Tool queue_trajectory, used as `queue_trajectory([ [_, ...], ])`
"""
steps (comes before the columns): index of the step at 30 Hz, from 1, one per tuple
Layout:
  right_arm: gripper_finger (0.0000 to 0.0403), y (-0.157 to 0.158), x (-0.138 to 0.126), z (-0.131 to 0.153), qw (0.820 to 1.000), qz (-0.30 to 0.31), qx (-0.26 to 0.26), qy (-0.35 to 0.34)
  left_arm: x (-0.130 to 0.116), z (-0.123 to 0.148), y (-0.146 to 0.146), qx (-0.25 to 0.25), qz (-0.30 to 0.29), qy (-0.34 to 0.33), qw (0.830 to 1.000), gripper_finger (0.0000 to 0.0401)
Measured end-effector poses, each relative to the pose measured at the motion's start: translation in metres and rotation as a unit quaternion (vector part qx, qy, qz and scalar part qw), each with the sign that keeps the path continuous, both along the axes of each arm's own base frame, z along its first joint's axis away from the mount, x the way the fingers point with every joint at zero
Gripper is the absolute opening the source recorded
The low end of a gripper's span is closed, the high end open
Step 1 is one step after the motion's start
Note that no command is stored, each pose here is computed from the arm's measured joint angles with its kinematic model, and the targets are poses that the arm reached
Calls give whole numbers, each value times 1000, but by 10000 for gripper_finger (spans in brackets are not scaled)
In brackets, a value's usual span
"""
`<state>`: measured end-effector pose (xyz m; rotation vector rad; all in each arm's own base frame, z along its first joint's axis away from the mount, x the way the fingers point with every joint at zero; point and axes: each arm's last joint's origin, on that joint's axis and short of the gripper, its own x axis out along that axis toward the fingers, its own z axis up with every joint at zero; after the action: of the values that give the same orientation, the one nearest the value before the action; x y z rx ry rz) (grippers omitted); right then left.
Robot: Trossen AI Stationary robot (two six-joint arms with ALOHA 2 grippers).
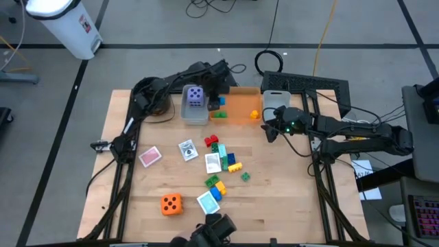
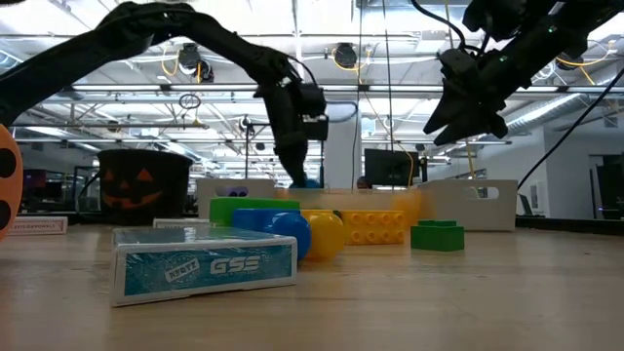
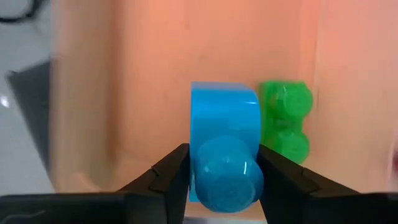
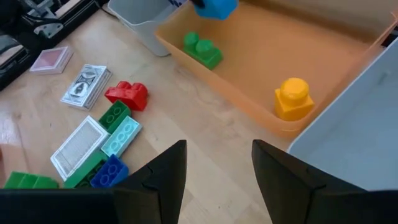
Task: Pick & Place Toys
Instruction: Put the right blue game piece into the orange bin
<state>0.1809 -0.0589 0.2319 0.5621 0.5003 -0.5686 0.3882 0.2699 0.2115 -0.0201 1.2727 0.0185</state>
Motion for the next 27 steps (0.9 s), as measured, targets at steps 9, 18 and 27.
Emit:
queue_trajectory([
  [9,171,0,0,0,1000,1,2,0,13,-21,-12,-2,-5,33,999,136],
  [18,171,1,0,0,1000,8,-7,5,16,-26,-18,-7,-10,41,999,169],
  [27,171,1,0,0,1000,10,-9,6,15,-26,-16,16,12,59,998,171],
])
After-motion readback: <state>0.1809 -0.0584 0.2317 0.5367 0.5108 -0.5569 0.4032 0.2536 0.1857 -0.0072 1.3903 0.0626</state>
